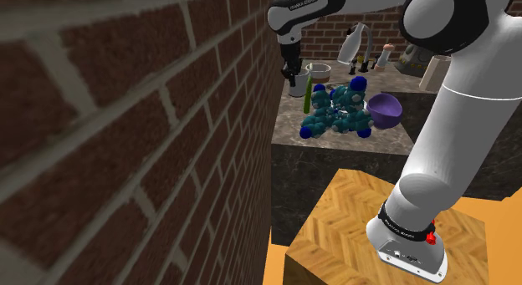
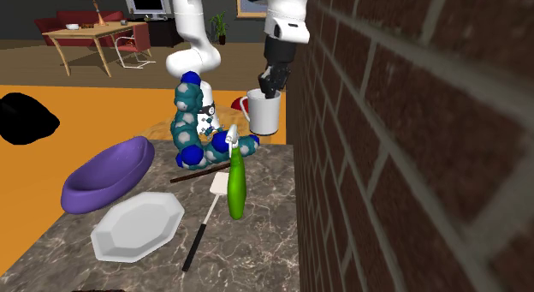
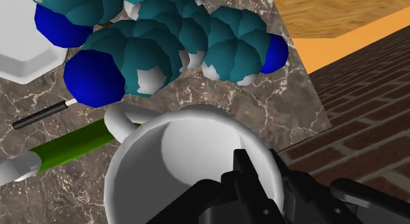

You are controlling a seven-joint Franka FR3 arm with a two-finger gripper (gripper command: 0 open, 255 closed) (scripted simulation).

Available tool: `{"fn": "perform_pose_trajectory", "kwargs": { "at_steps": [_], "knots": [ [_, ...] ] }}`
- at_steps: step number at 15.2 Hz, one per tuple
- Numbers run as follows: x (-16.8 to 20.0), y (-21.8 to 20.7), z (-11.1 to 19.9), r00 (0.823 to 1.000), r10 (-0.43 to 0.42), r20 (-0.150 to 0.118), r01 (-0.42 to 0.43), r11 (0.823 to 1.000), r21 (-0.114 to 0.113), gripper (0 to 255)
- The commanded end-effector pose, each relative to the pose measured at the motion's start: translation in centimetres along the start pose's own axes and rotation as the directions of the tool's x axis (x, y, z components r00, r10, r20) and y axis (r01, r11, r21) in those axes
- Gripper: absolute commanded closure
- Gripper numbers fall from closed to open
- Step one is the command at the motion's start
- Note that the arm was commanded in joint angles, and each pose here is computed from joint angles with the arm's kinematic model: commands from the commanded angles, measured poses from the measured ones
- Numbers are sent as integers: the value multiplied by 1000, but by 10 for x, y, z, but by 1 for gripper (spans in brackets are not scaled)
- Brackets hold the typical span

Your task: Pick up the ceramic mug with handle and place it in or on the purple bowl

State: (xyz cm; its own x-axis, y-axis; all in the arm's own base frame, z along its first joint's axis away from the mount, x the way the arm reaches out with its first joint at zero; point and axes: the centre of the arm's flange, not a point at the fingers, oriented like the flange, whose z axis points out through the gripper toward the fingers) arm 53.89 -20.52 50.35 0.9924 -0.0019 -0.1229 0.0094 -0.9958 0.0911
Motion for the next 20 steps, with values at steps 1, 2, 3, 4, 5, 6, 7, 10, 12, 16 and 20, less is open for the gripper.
{"fn": "perform_pose_trajectory", "kwargs": {
  "at_steps": [1, 2, 3, 4, 5, 6, 7, 10, 12, 16, 20],
  "knots": [
    [-2, 1, -12, 1000, 0, 0, 0, 1000, 0, 255],
    [-2, 2, -14, 1000, 0, 0, 0, 1000, 0, 255],
    [-13, 10, -13, 1000, 0, 0, 0, 1000, 0, 255],
    [-23, 18, -12, 1000, 0, 0, 0, 1000, 0, 255],
    [-33, 26, -11, 1000, 0, 0, 0, 1000, 0, 255],
    [-43, 35, -9, 1000, 0, 0, 0, 1000, 0, 255],
    [-53, 43, -8, 1000, 0, 0, 0, 1000, 0, 255],
    [-84, 68, -4, 1000, 0, 0, 0, 1000, 0, 255],
    [-104, 84, -1, 1000, 0, 0, 0, 1000, 0, 255],
    [-145, 117, 4, 1000, 0, 0, 0, 1000, 0, 255],
    [-186, 150, 9, 1000, 0, 0, 0, 1000, 0, 255]
  ]
}}
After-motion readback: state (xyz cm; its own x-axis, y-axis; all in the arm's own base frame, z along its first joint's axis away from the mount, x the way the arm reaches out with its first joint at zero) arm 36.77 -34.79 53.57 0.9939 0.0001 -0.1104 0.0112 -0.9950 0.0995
